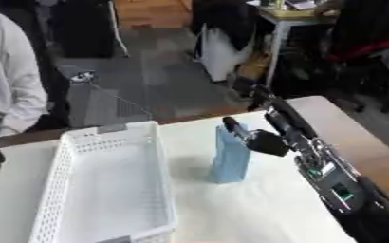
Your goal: Pick up objects on the table and place them in the box.
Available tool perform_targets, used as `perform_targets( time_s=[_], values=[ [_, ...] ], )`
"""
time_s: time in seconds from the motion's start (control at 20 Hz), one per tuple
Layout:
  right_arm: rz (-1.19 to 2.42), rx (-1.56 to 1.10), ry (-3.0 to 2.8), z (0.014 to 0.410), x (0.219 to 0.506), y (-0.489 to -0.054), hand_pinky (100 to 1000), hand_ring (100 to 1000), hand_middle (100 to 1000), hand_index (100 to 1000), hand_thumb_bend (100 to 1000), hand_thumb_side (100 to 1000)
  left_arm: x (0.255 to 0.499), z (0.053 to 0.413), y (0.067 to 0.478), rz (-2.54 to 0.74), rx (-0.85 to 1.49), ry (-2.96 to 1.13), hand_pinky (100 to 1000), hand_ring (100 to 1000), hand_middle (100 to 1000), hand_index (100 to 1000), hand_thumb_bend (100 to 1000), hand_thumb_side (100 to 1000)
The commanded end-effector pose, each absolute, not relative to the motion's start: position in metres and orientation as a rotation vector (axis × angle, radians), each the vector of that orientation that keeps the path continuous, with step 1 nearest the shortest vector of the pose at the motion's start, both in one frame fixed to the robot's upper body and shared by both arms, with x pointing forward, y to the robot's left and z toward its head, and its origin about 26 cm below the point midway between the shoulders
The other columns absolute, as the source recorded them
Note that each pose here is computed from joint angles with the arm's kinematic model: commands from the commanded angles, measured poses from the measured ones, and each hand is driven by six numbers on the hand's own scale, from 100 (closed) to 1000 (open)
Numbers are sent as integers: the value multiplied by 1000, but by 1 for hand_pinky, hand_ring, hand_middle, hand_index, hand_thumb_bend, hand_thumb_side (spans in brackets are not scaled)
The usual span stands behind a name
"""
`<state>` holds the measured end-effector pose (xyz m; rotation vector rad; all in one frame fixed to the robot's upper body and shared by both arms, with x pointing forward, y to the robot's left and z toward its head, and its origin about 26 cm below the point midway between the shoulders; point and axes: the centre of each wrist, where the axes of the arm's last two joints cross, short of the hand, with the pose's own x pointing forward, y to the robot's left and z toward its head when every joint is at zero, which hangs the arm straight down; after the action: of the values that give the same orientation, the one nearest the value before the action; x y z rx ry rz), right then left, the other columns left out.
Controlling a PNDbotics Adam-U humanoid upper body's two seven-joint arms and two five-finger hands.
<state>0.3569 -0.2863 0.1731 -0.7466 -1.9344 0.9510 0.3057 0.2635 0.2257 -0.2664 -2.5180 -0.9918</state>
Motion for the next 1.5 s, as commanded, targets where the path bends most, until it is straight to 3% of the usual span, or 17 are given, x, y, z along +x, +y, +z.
perform_targets(
  time_s=[0.05,0.2,0.5,1.4,1.45,1.5],
  values=[
    [960,-788,-1939,186,359,-291,715,871,1000,944,272,718,303,235,263,-1024,-261,-2538,526,478,710,867,778,948],
    [833,-798,-1900,180,364,-290,694,869,1000,952,186,748,303,235,263,-1024,-262,-2539,527,478,710,867,778,948],
    [655,-783,-1847,169,376,-284,680,870,1000,969,154,761,304,237,261,-1024,-272,-2547,528,480,711,867,776,949],
    [495,-820,-1760,145,386,-296,680,874,1000,969,145,786,304,237,261,-1032,-270,-2543,528,478,711,866,778,949],
    [495,-824,-1760,145,386,-296,679,874,1000,969,100,775,304,236,262,-1033,-269,-2542,528,478,711,866,782,962],
    [499,-826,-1763,145,386,-295,682,875,1000,969,150,783,304,236,262,-1035,-269,-2541,528,478,711,866,779,949]
  ],
)
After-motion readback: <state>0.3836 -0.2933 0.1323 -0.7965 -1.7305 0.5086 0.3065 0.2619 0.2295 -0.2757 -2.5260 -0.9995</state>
